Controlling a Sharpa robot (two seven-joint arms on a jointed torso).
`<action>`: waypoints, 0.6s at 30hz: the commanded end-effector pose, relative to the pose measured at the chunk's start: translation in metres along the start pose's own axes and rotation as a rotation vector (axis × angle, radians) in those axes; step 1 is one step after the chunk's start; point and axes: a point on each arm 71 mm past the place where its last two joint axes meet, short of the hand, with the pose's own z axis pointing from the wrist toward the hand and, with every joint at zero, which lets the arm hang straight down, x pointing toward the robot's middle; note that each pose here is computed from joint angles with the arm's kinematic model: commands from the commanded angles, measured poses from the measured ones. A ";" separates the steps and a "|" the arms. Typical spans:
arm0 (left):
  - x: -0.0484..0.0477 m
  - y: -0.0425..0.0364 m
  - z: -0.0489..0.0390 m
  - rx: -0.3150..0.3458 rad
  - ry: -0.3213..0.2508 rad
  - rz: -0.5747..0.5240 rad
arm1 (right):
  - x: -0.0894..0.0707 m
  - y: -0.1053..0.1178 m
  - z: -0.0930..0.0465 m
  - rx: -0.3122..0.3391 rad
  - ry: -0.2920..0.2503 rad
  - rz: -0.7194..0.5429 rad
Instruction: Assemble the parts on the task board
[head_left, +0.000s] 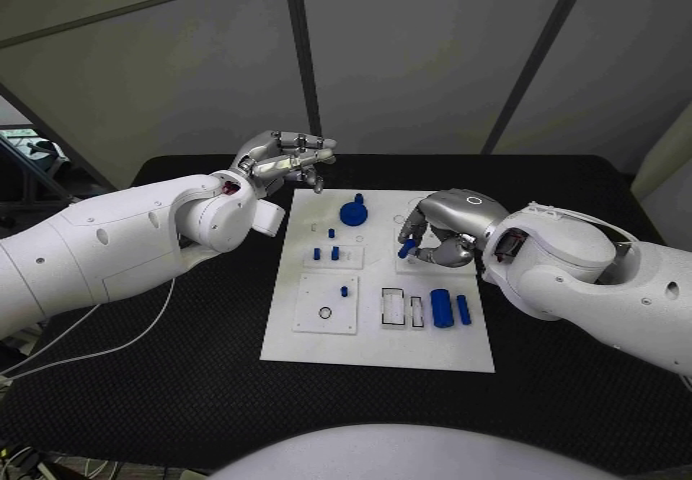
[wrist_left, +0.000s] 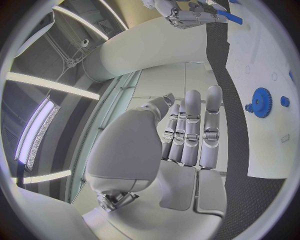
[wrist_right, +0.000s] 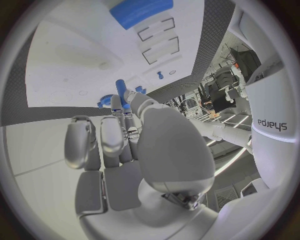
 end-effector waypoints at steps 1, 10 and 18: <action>0.0019 -0.0008 0.0012 0.005 0.012 -0.008 | -0.004 0.015 0.004 -0.052 -0.041 0.048; 0.0028 -0.0003 0.0026 0.005 0.012 -0.008 | 0.014 0.064 0.020 -0.204 0.019 0.103; 0.0046 -0.0002 0.0039 0.006 0.016 -0.009 | 0.038 0.089 0.028 -0.278 0.072 0.137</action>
